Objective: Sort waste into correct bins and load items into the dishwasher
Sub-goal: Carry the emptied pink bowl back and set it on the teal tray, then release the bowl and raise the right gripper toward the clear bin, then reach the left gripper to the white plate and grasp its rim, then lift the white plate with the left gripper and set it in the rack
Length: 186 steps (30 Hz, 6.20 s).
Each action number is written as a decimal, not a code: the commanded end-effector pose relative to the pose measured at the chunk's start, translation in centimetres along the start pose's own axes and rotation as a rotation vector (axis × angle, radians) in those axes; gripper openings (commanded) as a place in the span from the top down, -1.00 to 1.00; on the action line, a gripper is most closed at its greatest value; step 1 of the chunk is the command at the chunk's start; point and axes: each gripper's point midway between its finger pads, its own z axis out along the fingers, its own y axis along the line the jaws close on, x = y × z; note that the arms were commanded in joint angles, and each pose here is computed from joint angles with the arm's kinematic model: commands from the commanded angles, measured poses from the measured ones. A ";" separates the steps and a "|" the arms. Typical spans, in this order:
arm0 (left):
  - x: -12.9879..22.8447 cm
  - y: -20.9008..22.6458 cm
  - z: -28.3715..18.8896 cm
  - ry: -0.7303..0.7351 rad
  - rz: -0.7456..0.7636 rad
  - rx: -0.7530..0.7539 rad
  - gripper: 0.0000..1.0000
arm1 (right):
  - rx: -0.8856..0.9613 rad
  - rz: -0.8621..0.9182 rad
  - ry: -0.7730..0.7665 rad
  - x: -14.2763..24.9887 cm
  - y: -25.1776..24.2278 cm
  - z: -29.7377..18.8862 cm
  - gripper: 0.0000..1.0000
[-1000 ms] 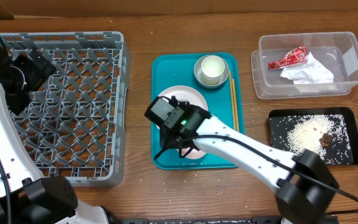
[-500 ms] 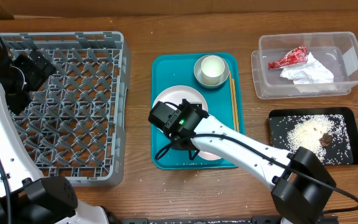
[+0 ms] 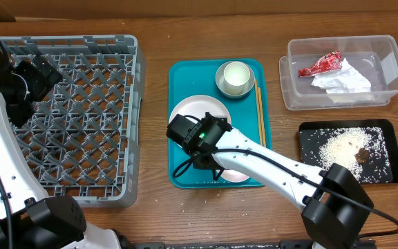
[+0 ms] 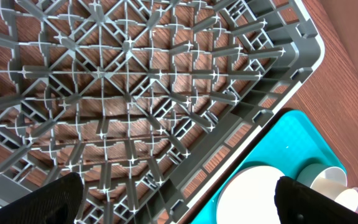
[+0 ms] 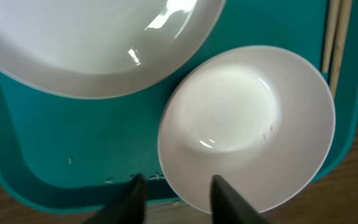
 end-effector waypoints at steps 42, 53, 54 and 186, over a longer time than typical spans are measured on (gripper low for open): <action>-0.2 -0.2 -0.9 -0.026 -0.006 0.008 -1.00 | 0.099 0.601 -0.154 -17.3 -29.1 -11.7 -1.00; 3.8 -5.4 -1.8 0.203 -0.136 0.303 -1.00 | 0.099 0.601 -0.154 -17.3 -29.1 -11.7 -1.00; 4.5 -6.6 -2.1 0.239 -0.113 0.361 -1.00 | 0.099 0.601 -0.154 -17.3 -29.1 -11.7 -1.00; 2.8 -19.5 -4.8 -0.013 0.985 0.828 0.92 | 0.099 0.601 -0.154 -17.3 -29.1 -11.7 -1.00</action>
